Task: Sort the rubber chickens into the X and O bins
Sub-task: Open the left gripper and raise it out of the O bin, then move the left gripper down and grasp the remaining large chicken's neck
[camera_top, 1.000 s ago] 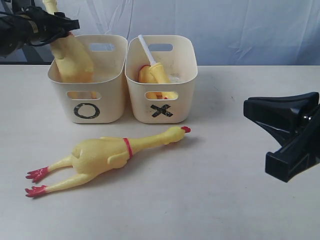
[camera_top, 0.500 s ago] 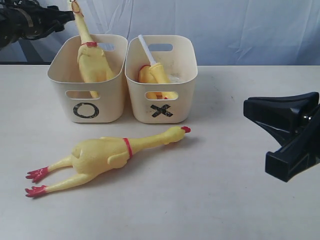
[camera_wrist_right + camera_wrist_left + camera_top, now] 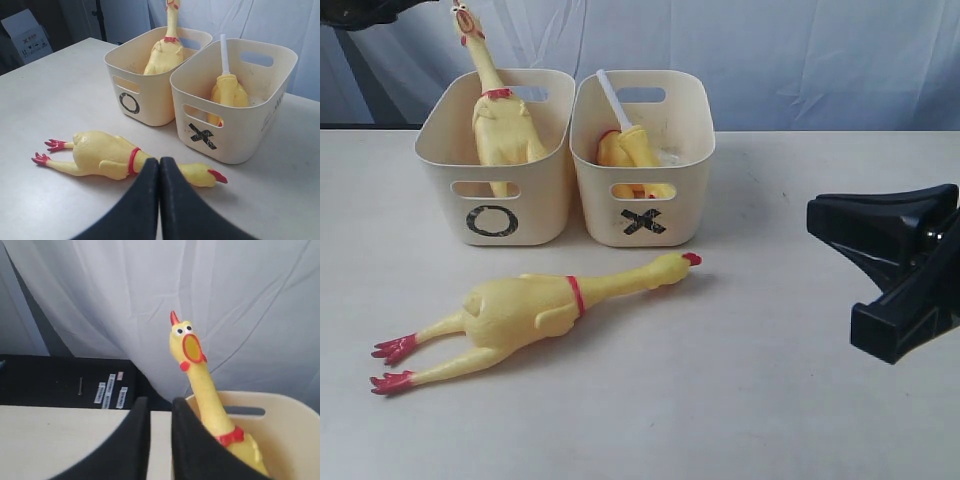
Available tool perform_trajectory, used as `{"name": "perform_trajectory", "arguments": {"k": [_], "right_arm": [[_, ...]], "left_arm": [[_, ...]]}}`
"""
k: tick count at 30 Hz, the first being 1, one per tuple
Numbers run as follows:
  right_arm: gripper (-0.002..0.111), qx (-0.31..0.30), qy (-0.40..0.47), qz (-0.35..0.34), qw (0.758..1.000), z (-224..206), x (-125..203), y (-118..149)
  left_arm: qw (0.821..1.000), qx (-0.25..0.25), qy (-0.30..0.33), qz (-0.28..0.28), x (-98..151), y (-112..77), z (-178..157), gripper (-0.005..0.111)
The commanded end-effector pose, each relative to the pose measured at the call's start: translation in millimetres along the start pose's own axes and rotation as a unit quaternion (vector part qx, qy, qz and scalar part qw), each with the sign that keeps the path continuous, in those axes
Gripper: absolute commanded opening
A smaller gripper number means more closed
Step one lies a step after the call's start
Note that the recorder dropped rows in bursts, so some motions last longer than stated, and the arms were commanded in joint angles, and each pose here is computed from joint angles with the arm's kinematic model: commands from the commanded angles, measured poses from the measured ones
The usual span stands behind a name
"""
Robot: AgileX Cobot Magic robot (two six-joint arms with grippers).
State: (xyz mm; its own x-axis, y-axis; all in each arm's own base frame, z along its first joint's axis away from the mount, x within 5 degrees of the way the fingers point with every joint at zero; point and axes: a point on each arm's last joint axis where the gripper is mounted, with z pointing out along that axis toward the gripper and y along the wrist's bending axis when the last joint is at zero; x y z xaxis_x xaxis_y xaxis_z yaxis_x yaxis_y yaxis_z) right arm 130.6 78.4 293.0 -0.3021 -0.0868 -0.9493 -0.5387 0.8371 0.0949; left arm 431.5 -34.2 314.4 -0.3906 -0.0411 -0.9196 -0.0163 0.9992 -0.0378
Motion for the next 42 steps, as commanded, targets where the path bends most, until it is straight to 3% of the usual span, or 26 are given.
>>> {"name": "perform_trajectory", "arguments": {"k": [1, 4, 8, 12, 14, 15, 17, 20, 24, 26, 29, 33, 34, 37, 42], "right_arm": [[0.0, 0.006, -0.003, 0.001, 1.0, 0, 0, -1], [0.0, 0.006, -0.003, 0.001, 1.0, 0, 0, -1], [0.0, 0.005, -0.003, 0.001, 1.0, 0, 1, -1], [0.0, 0.005, -0.003, 0.001, 1.0, 0, 1, -1], [0.0, 0.004, -0.002, 0.001, 1.0, 0, 1, -1], [0.0, 0.004, -0.001, 0.001, 1.0, 0, 1, -1], [0.0, 0.004, -0.001, 0.001, 1.0, 0, 1, -1], [0.0, 0.004, -0.001, 0.001, 1.0, 0, 1, -1], [0.0, 0.003, 0.0, 0.001, 1.0, 0, 1, -1], [0.0, 0.003, 0.0, 0.001, 1.0, 0, 1, -1], [0.0, 0.003, 0.0, 0.001, 1.0, 0, 1, -1], [0.0, 0.0, 0.003, 0.001, 1.0, 0, 2, 0], [0.0, 0.0, 0.003, 0.001, 1.0, 0, 2, 0], [0.0, -0.001, 0.005, 0.001, 1.0, 0, 2, 0], [0.0, -0.003, 0.006, 0.005, 1.0, 0, 2, 0]], "left_arm": [[0.992, -0.004, 0.031, 0.122, -9, -23.4, -30, 0.0], [0.98, 0.011, 0.065, 0.187, -2, -45.1, -48, 0.0], [0.967, 0.024, 0.095, 0.237, 10, -59.7, -64, 0.0], [0.929, 0.089, 0.143, 0.33, 32, -89.0, -95, 0.0], [0.889, 0.176, 0.211, 0.366, 51, -108.7, -115, 0.0], [0.848, 0.246, 0.25, 0.396, 64, -121.7, -128, 0.0], [0.804, 0.309, 0.262, 0.436, 76, -133.0, -138, 0.0], [0.767, 0.346, 0.273, 0.466, 95, -140.8, -143, 0.006], [0.758, 0.35, 0.298, 0.463, 112, -141.3, -135, 0.032], [0.767, 0.355, 0.296, 0.445, 123, -146.1, -126, 0.048], [0.777, 0.36, 0.29, 0.428, 136, -156.1, -113, 0.061], [0.77, 0.359, 0.273, 0.451, 160, -175.0, -93, 0.063], [0.754, 0.367, 0.262, 0.478, 171, -182.4, -87, 0.063], [0.736, 0.364, 0.251, 0.513, 188, -189.5, -75, 0.063], [0.743, 0.35, 0.221, 0.526, 200, -194.4, -57, 0.063]]}}
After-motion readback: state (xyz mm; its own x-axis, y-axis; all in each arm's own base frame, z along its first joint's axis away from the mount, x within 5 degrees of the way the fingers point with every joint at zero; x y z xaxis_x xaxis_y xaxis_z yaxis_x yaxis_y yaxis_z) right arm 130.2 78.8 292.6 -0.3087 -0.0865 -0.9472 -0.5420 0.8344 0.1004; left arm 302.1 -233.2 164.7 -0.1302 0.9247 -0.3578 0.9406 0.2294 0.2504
